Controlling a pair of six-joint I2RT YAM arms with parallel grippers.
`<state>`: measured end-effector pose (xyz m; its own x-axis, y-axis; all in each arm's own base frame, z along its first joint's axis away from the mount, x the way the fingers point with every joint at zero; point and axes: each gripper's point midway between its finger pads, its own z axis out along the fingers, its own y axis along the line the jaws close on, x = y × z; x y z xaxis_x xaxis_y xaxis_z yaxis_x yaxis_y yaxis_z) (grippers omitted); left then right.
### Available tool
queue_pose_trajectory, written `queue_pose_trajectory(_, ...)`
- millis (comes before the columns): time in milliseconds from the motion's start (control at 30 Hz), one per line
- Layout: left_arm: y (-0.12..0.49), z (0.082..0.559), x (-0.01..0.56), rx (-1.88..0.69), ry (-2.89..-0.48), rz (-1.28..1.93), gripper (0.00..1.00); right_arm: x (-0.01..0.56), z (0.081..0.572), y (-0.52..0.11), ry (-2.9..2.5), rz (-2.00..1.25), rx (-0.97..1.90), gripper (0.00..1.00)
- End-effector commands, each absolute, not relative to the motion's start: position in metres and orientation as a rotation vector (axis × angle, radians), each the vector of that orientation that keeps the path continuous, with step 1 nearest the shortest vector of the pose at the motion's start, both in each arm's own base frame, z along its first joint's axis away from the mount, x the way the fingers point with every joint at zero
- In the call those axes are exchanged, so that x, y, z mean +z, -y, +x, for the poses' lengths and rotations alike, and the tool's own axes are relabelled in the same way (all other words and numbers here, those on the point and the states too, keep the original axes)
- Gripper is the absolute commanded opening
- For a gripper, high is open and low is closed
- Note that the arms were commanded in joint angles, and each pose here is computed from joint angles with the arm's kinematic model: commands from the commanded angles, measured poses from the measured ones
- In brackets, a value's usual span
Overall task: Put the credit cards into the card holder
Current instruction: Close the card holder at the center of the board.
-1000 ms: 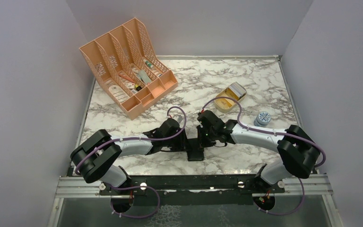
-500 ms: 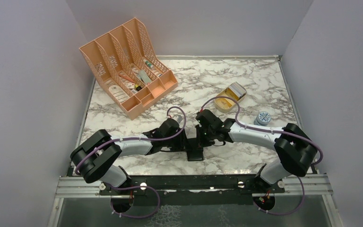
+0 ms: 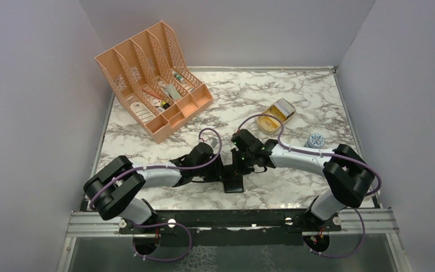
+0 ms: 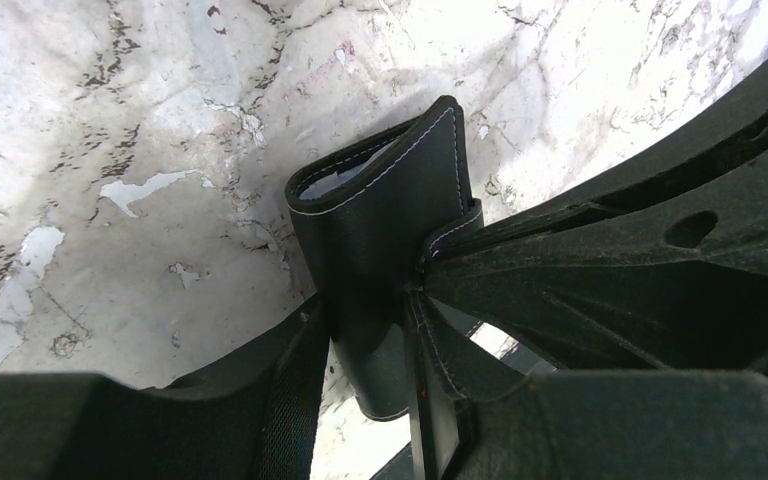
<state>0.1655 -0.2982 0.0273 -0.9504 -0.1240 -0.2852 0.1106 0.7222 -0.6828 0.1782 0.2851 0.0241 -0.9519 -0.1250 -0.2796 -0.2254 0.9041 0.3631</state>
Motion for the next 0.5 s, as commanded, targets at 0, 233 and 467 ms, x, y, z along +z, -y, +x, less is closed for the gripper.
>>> queue_pose_trajectory(0, 0.296, 0.161, 0.032, -1.060, -2.613, 0.016, 0.35, -0.027, 0.154, -0.239, -2.955, -0.311, 0.239, 0.11)
queue_pose_trajectory(233, 0.283, 0.171, 0.054, -0.970, -2.558, -0.004, 0.37, 0.059, 0.184, -0.275, -2.753, -0.284, 0.460, 0.25)
queue_pose_trajectory(467, 0.279, 0.177, 0.078, -0.961, -2.497, -0.009, 0.38, 0.101, 0.185, -0.280, -2.643, -0.295, 0.594, 0.25)
